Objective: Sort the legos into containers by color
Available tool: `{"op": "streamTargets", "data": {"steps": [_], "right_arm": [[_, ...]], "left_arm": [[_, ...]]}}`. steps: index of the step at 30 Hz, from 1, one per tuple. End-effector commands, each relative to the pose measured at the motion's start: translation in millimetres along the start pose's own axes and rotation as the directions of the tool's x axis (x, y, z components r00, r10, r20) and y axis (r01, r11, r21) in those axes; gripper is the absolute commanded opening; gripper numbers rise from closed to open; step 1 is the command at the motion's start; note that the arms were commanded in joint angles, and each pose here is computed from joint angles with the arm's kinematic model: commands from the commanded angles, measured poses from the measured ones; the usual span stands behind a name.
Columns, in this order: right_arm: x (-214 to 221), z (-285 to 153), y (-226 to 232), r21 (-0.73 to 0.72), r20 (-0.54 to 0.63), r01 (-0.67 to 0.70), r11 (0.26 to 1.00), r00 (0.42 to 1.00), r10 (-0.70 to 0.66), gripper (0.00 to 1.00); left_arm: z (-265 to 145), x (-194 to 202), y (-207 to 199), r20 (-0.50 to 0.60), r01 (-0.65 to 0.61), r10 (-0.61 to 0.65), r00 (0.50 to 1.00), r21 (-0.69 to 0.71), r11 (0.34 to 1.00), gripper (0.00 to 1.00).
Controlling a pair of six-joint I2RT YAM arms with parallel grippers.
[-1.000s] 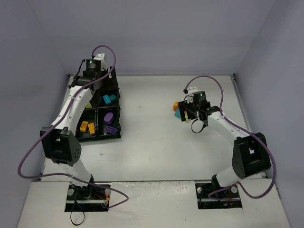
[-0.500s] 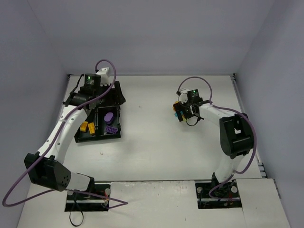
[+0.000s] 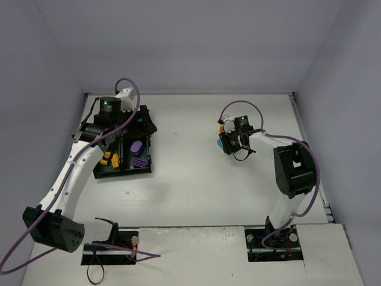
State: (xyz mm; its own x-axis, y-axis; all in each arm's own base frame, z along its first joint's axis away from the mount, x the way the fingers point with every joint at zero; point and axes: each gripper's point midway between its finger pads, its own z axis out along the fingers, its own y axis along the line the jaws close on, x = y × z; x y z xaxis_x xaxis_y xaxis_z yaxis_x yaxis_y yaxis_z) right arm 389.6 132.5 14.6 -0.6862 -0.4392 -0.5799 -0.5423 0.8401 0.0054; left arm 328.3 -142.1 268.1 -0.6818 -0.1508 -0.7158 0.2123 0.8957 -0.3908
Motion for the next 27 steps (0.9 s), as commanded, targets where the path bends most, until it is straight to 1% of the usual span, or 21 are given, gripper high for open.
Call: {"op": "streamTargets", "data": {"steps": [1,2,4,5,6,7,9,12,13,16,17,19,20,21,23,24,25,27], "right_arm": [[-34,-26,11,-0.018,0.136,0.052,0.998,0.989,-0.049,0.18],[-37,-28,16,-0.022,0.151,0.067,0.998,0.986,-0.063,0.08],[-43,-39,27,-0.025,0.191,0.093,0.995,0.978,-0.087,0.03],[-56,-50,37,-0.023,0.245,0.129,0.991,0.962,-0.119,0.01],[-55,-54,46,-0.031,0.257,0.149,0.988,0.957,-0.136,0.00],[-68,-67,60,-0.038,0.316,0.185,0.982,0.935,-0.164,0.00],[-73,-79,76,-0.059,0.355,0.218,0.974,0.917,-0.183,0.00],[-89,-108,106,-0.119,0.448,0.281,0.952,0.871,-0.201,0.00],[-92,-117,117,-0.158,0.476,0.304,0.940,0.857,-0.197,0.00],[-103,-145,137,-0.212,0.549,0.349,0.913,0.815,-0.184,0.00],[-106,-156,147,-0.245,0.577,0.376,0.894,0.797,-0.178,0.00],[-110,-169,159,-0.282,0.603,0.412,0.867,0.779,-0.174,0.00],[-110,-178,168,-0.313,0.621,0.440,0.842,0.766,-0.170,0.00],[-111,-184,172,-0.328,0.630,0.457,0.827,0.758,-0.169,0.00],[-113,-193,179,-0.350,0.643,0.486,0.801,0.746,-0.172,0.00],[-112,-198,185,-0.370,0.651,0.507,0.778,0.739,-0.172,0.00],[-110,-199,187,-0.385,0.646,0.514,0.767,0.743,-0.174,0.00],[-112,-207,192,-0.392,0.663,0.548,0.739,0.725,-0.185,0.00]], "left_arm": [[-11,-12,-22,0.049,0.028,-0.032,0.998,0.088,0.996,0.75],[-11,-13,-25,0.054,0.047,-0.053,0.997,0.102,0.994,0.75],[-12,-14,-34,0.053,0.067,-0.075,0.996,0.144,0.987,0.74],[-10,-14,-37,0.053,0.074,-0.083,0.995,0.160,0.984,0.75],[-9,-14,-41,0.050,0.080,-0.090,0.995,0.180,0.980,0.77],[-6,-12,-49,0.031,0.087,-0.096,0.995,0.220,0.972,0.78],[-4,-11,-58,0.024,0.081,-0.090,0.996,0.253,0.964,0.79],[-2,-8,-74,0.036,0.034,-0.048,0.998,0.313,0.949,0.80],[-3,-11,-79,0.067,-0.012,-0.011,0.998,0.336,0.942,0.80],[-1,-7,-92,0.101,-0.125,0.093,0.991,0.390,0.912,0.80],[-3,-5,-97,0.107,-0.157,0.123,0.987,0.417,0.895,0.80],[-5,-7,-103,0.155,-0.237,0.187,0.970,0.448,0.862,0.80],[-6,-8,-105,0.174,-0.267,0.209,0.962,0.457,0.848,0.80],[-9,-9,-111,0.205,-0.319,0.249,0.946,0.480,0.817,0.80],[-15,-13,-116,0.249,-0.375,0.286,0.925,0.496,0.783,0.80],[-20,-11,-123,0.266,-0.404,0.306,0.914,0.531,0.745,0.80],[-24,-13,-127,0.305,-0.459,0.344,0.888,0.534,0.710,0.80],[-30,-14,-134,0.356,-0.534,0.397,0.846,0.550,0.642,0.80]]}}
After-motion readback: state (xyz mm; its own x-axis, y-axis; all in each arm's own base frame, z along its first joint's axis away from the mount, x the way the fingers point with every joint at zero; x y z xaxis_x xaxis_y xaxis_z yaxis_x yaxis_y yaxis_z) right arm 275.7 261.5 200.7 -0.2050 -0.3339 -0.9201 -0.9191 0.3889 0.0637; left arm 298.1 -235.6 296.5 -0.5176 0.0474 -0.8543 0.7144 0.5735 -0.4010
